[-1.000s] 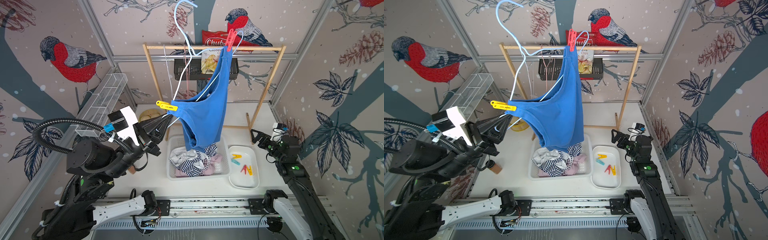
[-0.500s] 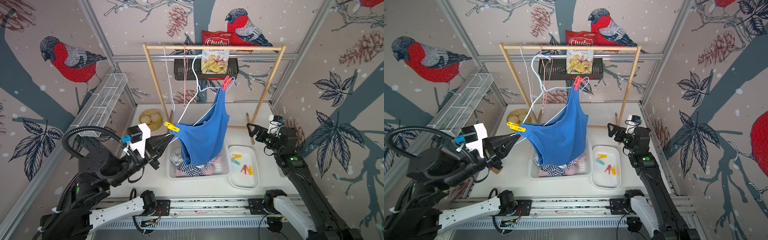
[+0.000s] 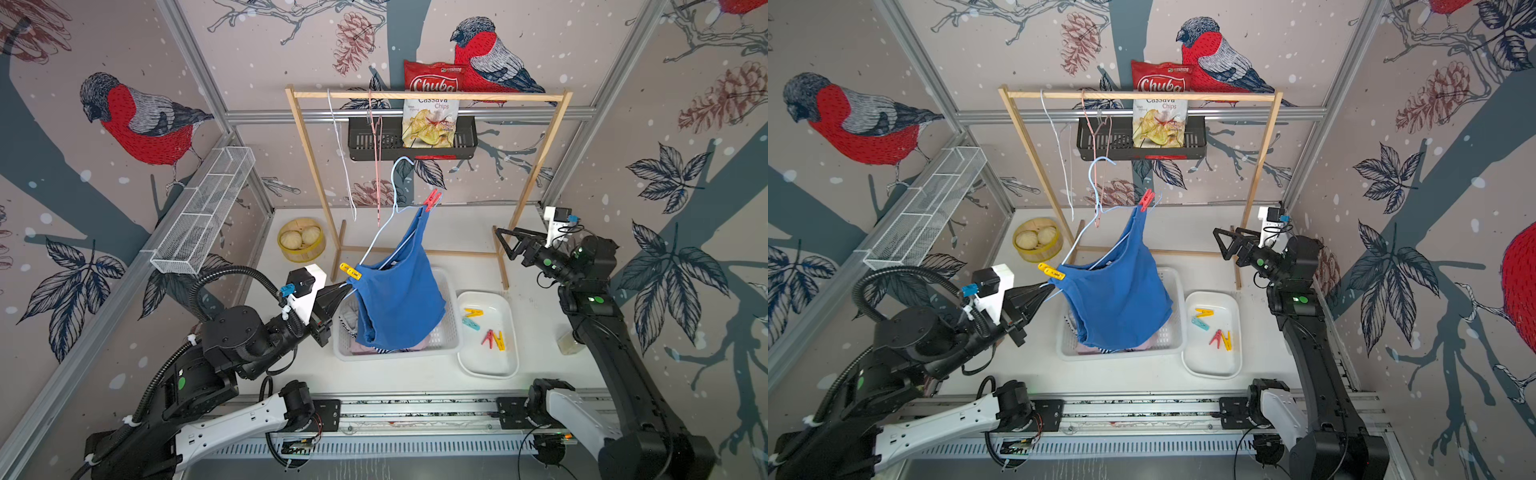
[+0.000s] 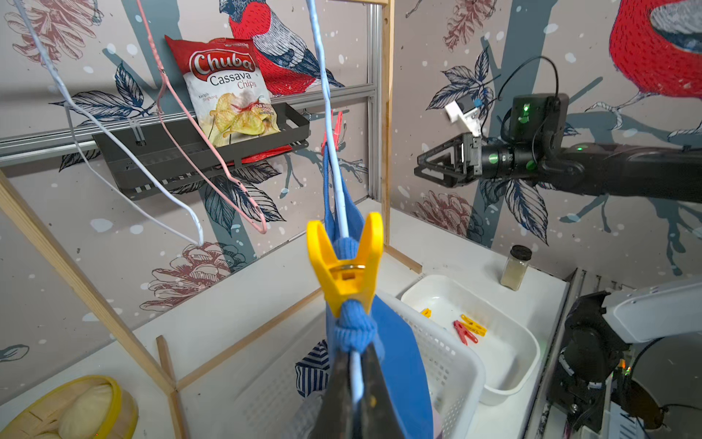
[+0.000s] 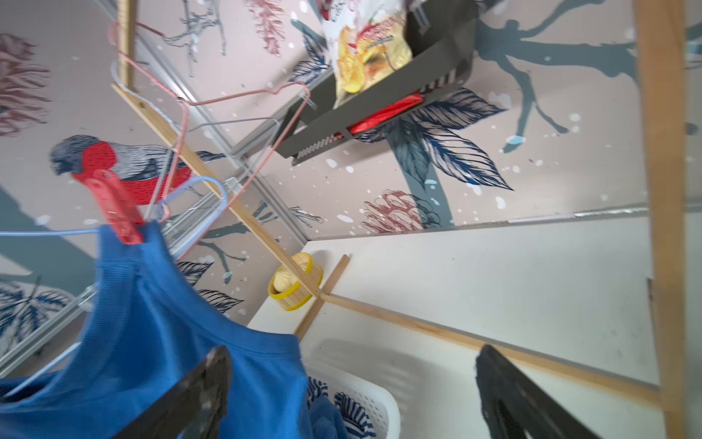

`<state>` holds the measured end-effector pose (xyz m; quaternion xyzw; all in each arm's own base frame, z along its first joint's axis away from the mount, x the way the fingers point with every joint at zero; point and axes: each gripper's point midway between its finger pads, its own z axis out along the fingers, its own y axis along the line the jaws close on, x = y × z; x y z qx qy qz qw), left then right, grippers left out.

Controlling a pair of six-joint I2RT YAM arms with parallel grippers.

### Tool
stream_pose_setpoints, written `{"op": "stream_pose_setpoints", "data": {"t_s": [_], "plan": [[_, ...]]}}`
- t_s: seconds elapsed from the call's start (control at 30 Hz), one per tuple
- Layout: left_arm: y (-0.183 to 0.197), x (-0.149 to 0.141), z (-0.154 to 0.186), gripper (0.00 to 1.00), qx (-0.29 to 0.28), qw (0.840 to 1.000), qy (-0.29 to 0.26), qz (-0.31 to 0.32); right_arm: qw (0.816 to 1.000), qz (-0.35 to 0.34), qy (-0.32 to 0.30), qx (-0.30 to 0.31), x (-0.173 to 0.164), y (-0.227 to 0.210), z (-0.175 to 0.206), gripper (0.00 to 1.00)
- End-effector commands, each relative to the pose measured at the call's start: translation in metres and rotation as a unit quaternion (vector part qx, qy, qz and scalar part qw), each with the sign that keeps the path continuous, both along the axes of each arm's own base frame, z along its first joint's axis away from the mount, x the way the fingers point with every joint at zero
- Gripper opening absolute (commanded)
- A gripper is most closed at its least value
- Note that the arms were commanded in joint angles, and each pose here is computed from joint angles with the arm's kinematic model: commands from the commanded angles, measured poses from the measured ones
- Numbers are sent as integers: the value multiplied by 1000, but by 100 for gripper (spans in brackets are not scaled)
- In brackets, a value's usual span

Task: Remove the clothespins securing tank tops to the hanger
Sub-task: Pick up the hanger from the clothesline.

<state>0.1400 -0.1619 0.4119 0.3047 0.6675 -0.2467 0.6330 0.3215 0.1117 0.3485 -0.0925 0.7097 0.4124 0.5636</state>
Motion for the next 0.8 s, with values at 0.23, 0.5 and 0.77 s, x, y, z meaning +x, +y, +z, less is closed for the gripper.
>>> {"op": "stream_pose_setpoints", "data": {"t_s": [0.23,0.5,0.77], "plan": [[-34,1,3,0,-6,998,-30,-48,987,127,-100,-12,-22,25,51,100],[-55,20,2,0,-3,995,-13,-94,983,151,-102,-25,-19,29,48,100],[-43,44,-7,0,-28,989,2,-145,977,175,-114,-43,-20,32,50,100]]}}
